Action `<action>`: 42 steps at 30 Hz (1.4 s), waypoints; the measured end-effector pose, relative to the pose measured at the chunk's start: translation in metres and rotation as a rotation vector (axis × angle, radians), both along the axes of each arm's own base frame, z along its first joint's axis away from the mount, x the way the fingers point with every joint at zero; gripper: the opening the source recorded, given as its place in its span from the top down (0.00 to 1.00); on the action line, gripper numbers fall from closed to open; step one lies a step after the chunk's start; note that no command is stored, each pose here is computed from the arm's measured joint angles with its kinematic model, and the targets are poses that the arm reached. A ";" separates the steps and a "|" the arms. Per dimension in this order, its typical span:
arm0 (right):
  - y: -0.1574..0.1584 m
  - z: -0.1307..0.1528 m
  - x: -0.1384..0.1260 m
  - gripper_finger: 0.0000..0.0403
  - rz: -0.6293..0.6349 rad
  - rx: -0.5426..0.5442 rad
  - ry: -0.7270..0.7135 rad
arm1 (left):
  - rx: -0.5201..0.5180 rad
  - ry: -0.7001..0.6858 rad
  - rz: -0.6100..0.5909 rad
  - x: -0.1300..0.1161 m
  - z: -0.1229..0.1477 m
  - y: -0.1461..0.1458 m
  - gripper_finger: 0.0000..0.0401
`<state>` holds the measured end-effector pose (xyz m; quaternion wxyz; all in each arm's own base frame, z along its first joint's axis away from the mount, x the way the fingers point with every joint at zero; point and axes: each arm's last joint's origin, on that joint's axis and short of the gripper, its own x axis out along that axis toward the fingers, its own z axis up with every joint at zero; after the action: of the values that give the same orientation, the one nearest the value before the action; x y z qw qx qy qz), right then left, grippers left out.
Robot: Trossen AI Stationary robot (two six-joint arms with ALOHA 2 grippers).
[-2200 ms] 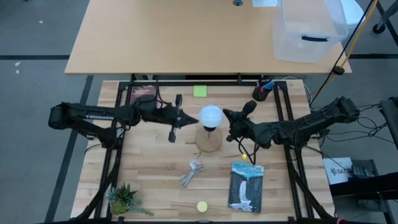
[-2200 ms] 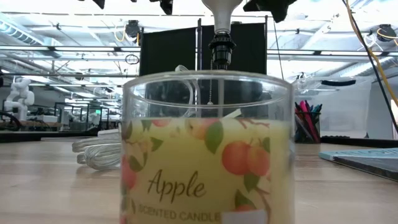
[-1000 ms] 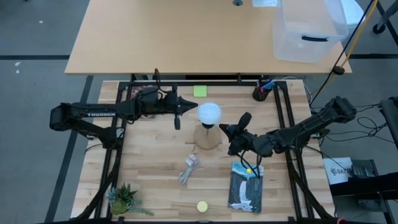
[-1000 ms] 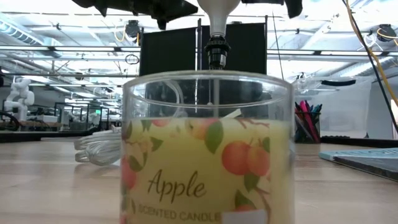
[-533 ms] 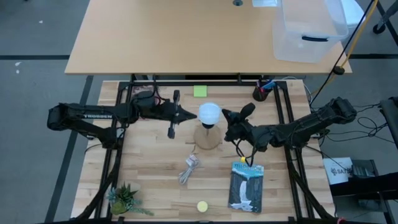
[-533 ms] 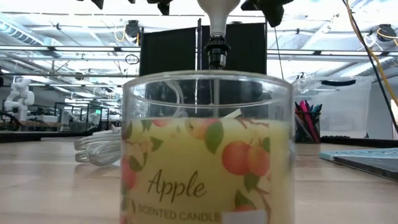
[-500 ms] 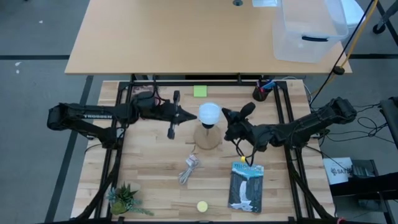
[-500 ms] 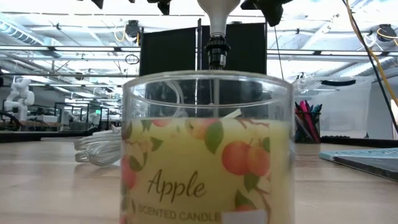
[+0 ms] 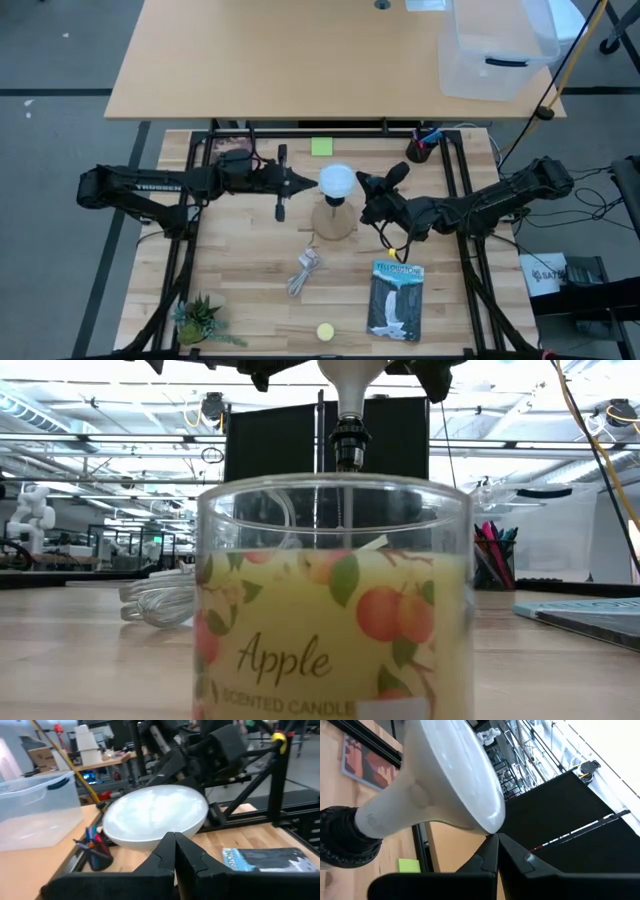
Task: Screw lightbulb
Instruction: Insert the lightbulb into the lamp
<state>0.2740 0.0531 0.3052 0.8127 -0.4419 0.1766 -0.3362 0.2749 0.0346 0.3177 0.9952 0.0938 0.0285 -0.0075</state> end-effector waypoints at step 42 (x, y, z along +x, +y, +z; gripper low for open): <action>-0.013 -0.012 0.011 1.00 -0.111 -0.062 0.088 | 0.059 -0.043 -0.122 0.000 0.005 -0.024 1.00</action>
<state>0.2853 0.0403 0.2933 0.7703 -0.4706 0.2259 -0.3663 0.2750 0.0108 0.3228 0.9900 0.1248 0.0015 -0.0651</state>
